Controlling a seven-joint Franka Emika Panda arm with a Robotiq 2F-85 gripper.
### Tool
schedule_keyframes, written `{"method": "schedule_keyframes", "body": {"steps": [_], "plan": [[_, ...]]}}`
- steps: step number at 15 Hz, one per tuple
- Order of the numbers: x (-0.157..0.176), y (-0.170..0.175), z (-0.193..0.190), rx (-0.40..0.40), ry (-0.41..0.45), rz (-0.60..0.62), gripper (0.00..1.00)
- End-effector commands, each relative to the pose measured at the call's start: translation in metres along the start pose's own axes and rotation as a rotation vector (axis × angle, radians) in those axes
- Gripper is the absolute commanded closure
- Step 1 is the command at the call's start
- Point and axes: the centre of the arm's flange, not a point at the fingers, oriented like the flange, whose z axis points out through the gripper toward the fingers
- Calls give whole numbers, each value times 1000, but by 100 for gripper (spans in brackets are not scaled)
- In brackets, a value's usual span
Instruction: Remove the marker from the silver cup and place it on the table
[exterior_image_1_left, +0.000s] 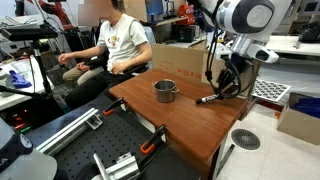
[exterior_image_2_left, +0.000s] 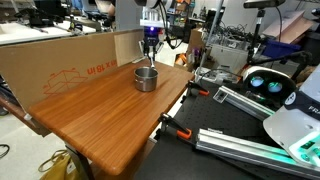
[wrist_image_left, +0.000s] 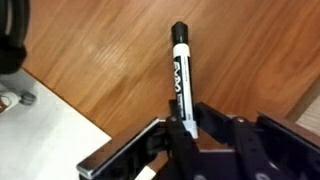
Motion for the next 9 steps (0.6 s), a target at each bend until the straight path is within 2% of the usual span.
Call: {"method": "schedule_keyframes", "body": {"steps": [1,6,7,9], "plan": [[28,-10,6,-68,70,45,94],[42,-11,12,-133,114,57,93],[43,-11,13,-145,128,57,50],[45,-13,13,-160,146,58,43]]}}
